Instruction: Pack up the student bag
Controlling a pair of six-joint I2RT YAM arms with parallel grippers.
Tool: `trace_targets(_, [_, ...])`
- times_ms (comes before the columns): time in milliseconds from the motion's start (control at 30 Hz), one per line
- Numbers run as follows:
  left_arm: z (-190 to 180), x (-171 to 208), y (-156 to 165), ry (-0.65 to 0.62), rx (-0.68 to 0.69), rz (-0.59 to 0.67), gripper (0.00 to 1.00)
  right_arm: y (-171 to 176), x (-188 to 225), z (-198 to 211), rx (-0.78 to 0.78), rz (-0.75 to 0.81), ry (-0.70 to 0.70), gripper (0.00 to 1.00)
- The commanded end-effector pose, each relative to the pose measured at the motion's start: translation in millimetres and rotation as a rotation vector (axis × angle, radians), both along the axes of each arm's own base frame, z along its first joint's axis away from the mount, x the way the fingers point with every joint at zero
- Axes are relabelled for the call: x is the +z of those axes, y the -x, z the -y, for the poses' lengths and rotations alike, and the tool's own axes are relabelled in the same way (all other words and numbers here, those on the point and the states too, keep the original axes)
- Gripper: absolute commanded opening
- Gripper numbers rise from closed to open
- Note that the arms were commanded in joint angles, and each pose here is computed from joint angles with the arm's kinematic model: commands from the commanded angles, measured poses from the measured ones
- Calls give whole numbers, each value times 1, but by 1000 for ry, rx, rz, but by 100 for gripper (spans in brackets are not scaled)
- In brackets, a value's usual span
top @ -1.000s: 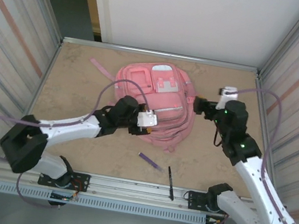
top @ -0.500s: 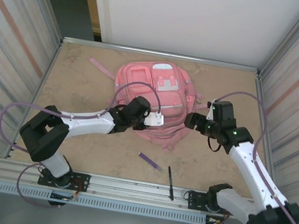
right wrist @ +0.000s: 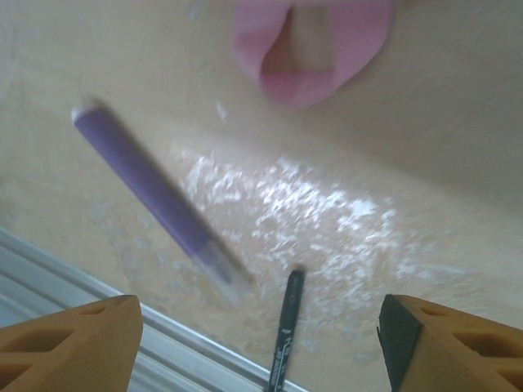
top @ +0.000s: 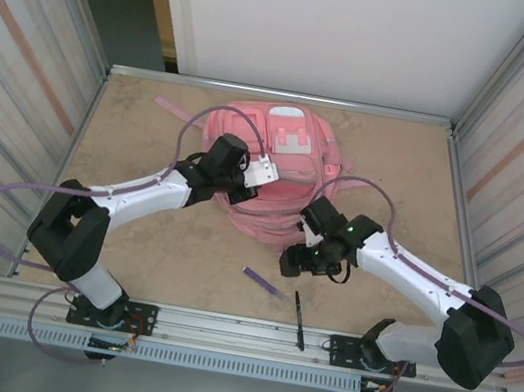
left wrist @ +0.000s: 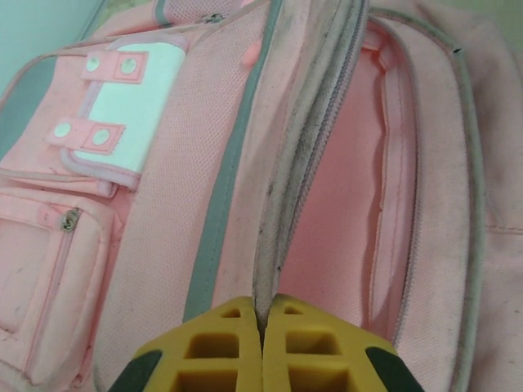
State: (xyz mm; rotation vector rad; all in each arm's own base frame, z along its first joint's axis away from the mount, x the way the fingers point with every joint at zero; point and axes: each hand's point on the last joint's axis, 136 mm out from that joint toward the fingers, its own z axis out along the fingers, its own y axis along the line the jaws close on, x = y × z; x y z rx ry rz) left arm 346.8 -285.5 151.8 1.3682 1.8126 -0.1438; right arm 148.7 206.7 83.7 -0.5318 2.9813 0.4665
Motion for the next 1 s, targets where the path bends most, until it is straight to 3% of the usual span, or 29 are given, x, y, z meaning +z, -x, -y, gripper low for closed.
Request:
trace_targets(0, [14,28,-1,90,-17,-20,0,19,-4,-21,156,19,-36,76])
trace_targets(100, [9,35,-3,142,0,-35,0,20,-6,-44,278,88,-55,76])
trace_targets(167, [5,46,-3,211,-1,-52,0,19,-13,-57,328,82,-55,70])
trace_targets(400, [-6,59,-5,279,19,-62,0,22,-62,-69,485,91,154,61])
trace_targets(500, [-5,57,-5,287,18,-63,0,23,-80,-72,493,73,195,54])
trace_targets(600, [-5,55,-6,293,22,-76,0,19,-87,-74,496,114,237,39])
trace_targets(700, [-6,56,-4,292,17,-71,0,20,-82,-81,488,125,222,24])
trace_targets(967, [-13,65,-3,335,38,-83,0,-1,-20,-93,379,285,71,6])
